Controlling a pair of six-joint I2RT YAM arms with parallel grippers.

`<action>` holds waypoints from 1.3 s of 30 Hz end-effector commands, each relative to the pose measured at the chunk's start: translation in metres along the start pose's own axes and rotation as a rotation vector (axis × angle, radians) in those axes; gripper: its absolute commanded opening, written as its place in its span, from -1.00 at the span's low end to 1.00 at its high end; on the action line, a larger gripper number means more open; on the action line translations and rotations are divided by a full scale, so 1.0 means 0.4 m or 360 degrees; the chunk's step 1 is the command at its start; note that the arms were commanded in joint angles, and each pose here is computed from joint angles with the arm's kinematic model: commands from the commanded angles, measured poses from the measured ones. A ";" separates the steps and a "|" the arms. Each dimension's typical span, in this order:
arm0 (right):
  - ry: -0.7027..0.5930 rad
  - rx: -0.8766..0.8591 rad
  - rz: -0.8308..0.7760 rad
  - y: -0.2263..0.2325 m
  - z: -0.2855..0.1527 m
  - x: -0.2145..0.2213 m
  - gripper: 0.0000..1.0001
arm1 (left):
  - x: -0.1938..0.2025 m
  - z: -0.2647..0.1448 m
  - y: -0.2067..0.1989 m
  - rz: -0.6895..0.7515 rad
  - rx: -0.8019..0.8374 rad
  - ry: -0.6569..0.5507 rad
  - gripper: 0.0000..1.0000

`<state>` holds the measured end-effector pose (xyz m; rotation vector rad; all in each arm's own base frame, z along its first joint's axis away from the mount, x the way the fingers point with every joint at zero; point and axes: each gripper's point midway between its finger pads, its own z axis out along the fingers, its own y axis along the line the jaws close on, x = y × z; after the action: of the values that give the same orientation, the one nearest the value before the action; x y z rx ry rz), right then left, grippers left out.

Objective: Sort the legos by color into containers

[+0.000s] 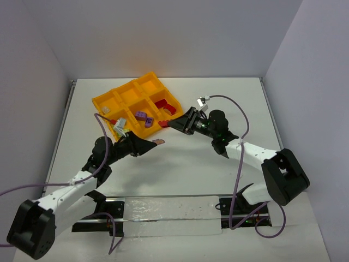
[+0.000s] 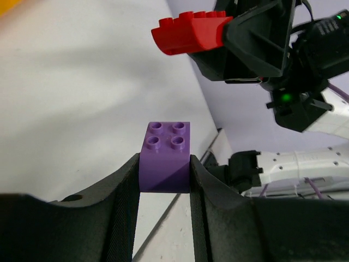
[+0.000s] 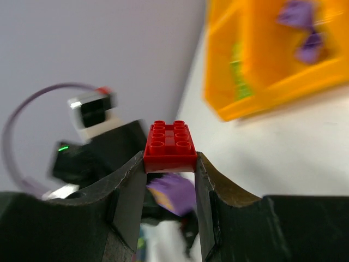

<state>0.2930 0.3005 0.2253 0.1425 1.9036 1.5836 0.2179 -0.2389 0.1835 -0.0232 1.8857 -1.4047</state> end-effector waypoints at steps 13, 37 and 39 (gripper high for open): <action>-0.0403 0.0725 -0.0507 -0.145 -0.211 -0.163 -1.00 | -0.344 0.066 0.232 0.0412 -0.1305 -0.0194 -1.00; -0.0240 0.0598 -0.0583 -0.097 -0.144 -0.170 -1.00 | -0.466 0.166 0.248 0.0396 -0.1446 -0.0261 0.72; -0.0205 0.0575 -0.0597 -0.087 -0.107 -0.184 -1.00 | -0.484 0.153 0.195 0.0391 -0.1381 -0.0299 0.72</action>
<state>0.3162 0.1998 0.1895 0.1391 2.0334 0.9080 0.4212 -0.1673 0.1424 -0.3287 2.2487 -0.2053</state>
